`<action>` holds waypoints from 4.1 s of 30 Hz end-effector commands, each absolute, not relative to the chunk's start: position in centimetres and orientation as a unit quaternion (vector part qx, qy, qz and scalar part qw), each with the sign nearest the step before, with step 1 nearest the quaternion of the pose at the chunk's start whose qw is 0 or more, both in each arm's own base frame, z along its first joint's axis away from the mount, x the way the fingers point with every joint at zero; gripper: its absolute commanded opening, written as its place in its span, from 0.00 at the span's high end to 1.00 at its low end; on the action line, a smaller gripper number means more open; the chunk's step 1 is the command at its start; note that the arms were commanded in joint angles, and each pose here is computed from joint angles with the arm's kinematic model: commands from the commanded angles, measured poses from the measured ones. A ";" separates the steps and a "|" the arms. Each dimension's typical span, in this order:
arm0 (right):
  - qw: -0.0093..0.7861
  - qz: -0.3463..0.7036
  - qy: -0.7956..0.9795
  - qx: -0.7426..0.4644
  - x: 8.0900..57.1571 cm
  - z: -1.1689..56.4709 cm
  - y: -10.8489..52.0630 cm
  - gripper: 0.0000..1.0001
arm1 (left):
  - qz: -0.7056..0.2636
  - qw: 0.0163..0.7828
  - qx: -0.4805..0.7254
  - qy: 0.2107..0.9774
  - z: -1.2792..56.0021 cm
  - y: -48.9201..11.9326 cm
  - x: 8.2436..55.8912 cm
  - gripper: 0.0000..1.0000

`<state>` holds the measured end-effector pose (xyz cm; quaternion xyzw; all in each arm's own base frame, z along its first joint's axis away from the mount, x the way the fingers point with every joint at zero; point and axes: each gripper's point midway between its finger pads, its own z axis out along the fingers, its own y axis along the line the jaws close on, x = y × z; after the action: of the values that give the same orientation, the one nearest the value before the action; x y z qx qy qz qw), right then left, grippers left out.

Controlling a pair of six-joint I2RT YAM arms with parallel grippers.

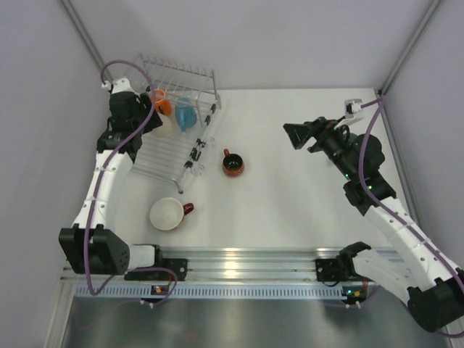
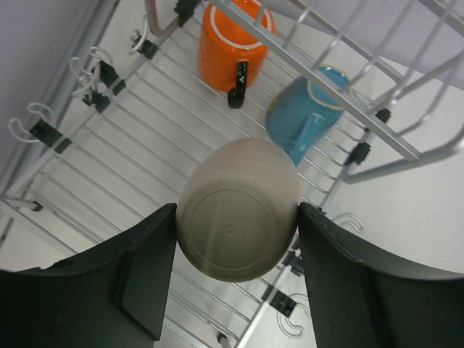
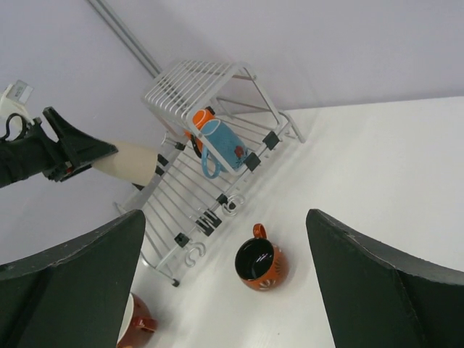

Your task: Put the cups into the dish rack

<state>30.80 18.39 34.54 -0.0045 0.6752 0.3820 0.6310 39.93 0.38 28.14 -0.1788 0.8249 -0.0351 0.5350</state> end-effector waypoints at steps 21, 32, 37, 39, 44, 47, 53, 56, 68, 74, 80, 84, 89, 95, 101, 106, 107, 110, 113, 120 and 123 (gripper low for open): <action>0.694 0.329 0.640 0.006 29.9 38.8 15.1 0.05 | 0.134 0.506 -0.213 0.825 22.7 9.8 49.7 1.00; 0.694 0.330 0.640 0.002 30.3 38.5 15.4 0.05 | 0.151 0.496 -0.208 0.829 20.1 11.0 50.7 0.98; 0.695 0.329 0.639 -0.002 30.3 38.4 15.5 0.05 | 0.153 0.488 -0.216 0.832 19.0 11.4 50.9 0.88; 0.695 0.326 0.641 0.000 30.4 38.3 15.4 0.05 | 0.153 0.485 -0.216 0.833 18.7 11.4 50.9 0.85; 0.695 0.322 0.643 0.000 30.5 38.0 15.3 0.05 | 0.157 0.481 -0.212 0.836 18.2 11.5 50.9 0.70; 0.696 0.320 0.642 0.002 30.5 38.0 15.2 0.06 | 0.159 0.479 -0.210 0.837 18.1 11.5 50.9 0.63; 0.698 0.317 0.643 0.003 30.4 38.2 15.0 0.06 | 0.151 0.482 -0.209 0.837 18.3 11.3 51.1 0.52; 0.699 0.314 0.643 0.004 30.3 38.2 14.9 0.05 | 0.148 0.486 -0.207 0.836 18.7 11.2 51.1 0.46; 0.689 0.306 0.657 0.013 30.2 38.1 14.5 0.05 | 0.127 0.500 -0.207 0.832 21.2 10.5 50.9 0.26; 0.691 0.304 0.656 0.011 29.5 38.8 14.2 0.05 | 0.131 0.499 -0.208 0.831 21.7 10.6 50.8 0.21; 0.693 0.293 0.658 0.021 29.4 39.0 13.6 0.05 | 0.122 0.503 -0.215 0.828 22.8 10.4 50.5 0.20; 0.695 0.267 0.668 0.031 29.8 38.5 12.7 0.06 | 0.089 0.531 -0.215 0.815 26.2 9.2 49.5 0.20; 0.694 0.228 0.682 0.040 30.7 37.9 11.7 0.05 | 0.025 0.562 -0.206 0.801 29.4 6.5 47.7 0.20; 0.670 0.149 0.723 0.076 33.2 34.8 9.0 0.05 | -0.105 0.577 -0.151 0.796 32.1 -0.3 44.3 0.21; 0.631 0.107 0.749 0.172 35.3 31.9 5.5 0.05 | -0.226 0.550 -0.071 0.801 31.5 -10.3 40.0 0.21; 0.592 0.057 0.770 0.228 36.7 29.3 1.7 0.07 | -0.309 0.517 -0.008 0.798 31.5 -17.0 36.3 0.21; 0.588 0.046 0.777 0.221 37.0 28.9 1.2 0.07 | -0.323 0.511 0.001 0.796 31.7 -17.7 35.7 0.21; 0.568 0.025 0.797 0.202 38.1 27.6 -0.4 0.10 | -0.357 0.503 0.006 0.787 31.9 -18.8 33.9 0.21; 0.541 0.018 0.825 0.163 39.5 25.6 -0.9 0.18 | -0.366 0.491 0.002 0.791 30.3 -18.9 32.8 0.21; 0.426 -0.006 0.893 0.141 42.6 19.5 -2.2 0.43 | -0.399 0.472 0.021 0.786 29.6 -19.7 30.9 0.21; 0.401 -0.015 0.902 0.160 43.5 18.1 -2.6 0.46 | -0.401 0.470 0.019 0.786 29.4 -19.7 30.6 0.21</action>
<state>43.37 -2.01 18.28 0.1605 0.8909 -0.0062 0.4249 31.14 -19.02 27.11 0.0027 0.8143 -0.3713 0.4462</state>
